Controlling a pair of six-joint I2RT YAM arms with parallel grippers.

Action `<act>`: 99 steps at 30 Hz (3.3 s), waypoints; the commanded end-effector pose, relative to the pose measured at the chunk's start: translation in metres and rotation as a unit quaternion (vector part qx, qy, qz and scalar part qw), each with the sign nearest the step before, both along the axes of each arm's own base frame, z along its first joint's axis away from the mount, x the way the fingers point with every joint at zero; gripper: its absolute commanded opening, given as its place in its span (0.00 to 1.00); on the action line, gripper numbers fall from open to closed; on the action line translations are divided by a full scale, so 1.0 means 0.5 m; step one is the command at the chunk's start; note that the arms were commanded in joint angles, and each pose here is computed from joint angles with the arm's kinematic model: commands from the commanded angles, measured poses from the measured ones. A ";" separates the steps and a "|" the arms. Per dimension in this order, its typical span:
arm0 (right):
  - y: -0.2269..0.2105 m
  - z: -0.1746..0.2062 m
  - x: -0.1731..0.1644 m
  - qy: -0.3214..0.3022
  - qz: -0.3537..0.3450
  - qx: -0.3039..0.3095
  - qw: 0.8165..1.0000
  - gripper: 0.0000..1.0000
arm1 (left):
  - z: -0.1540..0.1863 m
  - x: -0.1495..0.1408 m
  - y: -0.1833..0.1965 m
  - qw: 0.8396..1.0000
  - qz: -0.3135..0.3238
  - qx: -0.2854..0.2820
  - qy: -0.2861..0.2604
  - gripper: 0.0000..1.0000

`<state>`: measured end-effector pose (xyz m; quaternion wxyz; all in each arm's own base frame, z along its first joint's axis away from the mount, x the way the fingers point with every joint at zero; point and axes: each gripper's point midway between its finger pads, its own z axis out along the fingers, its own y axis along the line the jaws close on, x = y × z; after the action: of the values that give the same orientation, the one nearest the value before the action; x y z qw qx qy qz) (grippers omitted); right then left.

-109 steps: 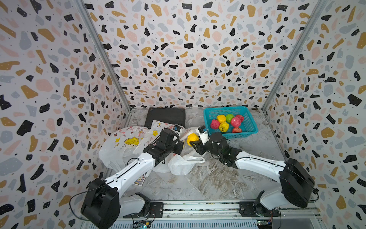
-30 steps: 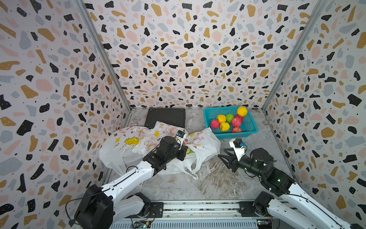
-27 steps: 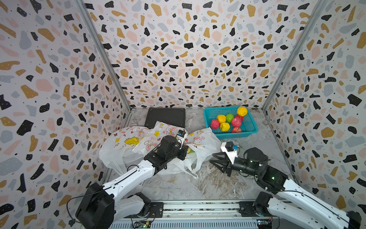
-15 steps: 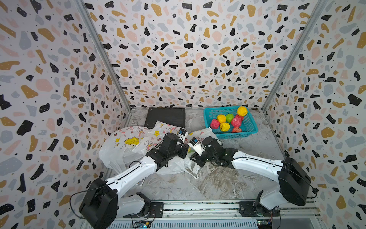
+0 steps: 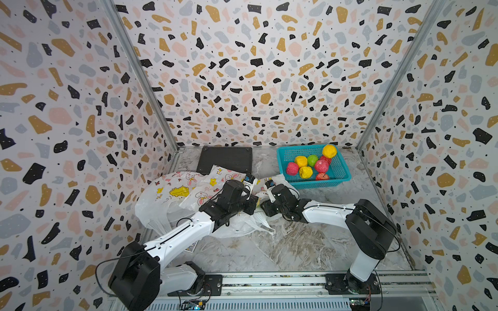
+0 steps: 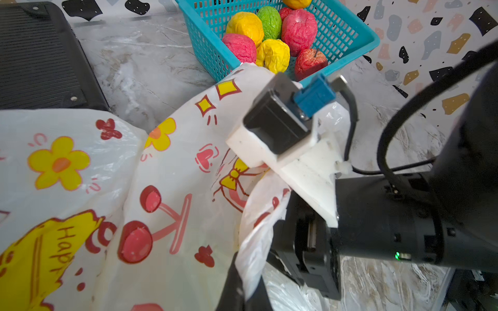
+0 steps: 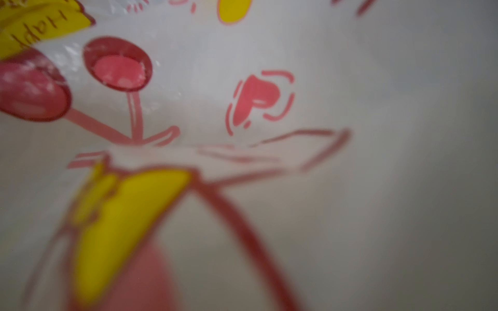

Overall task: Untie the knot of a plastic bag & take out the apple
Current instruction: Pick up the apple from the plastic bag, then place the apple in the basket.

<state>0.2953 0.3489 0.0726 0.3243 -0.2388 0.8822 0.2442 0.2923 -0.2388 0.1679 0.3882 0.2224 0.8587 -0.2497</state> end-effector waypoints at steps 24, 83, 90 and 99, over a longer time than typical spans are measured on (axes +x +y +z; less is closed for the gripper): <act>0.181 0.117 -0.127 -0.165 0.254 0.179 0.936 0.99 | 0.060 -0.013 0.013 0.994 0.001 -0.108 -0.027 0.00; 0.062 0.118 -0.166 -0.116 0.202 0.047 0.971 0.31 | -0.060 -0.022 0.333 0.922 0.386 0.009 -0.001 0.00; -0.068 0.362 -0.166 -0.200 0.166 0.108 0.960 0.18 | -0.027 0.038 0.298 0.930 0.366 0.005 -0.024 0.00; -0.365 0.363 0.235 -0.163 -0.161 -0.016 0.973 0.24 | 0.083 0.010 0.323 0.931 0.354 0.012 -0.086 1.00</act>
<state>0.3713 0.1962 0.3336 0.5922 -0.1743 0.7626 0.1933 0.3034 -0.0908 0.1650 0.4676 -0.0737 0.8775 -0.0769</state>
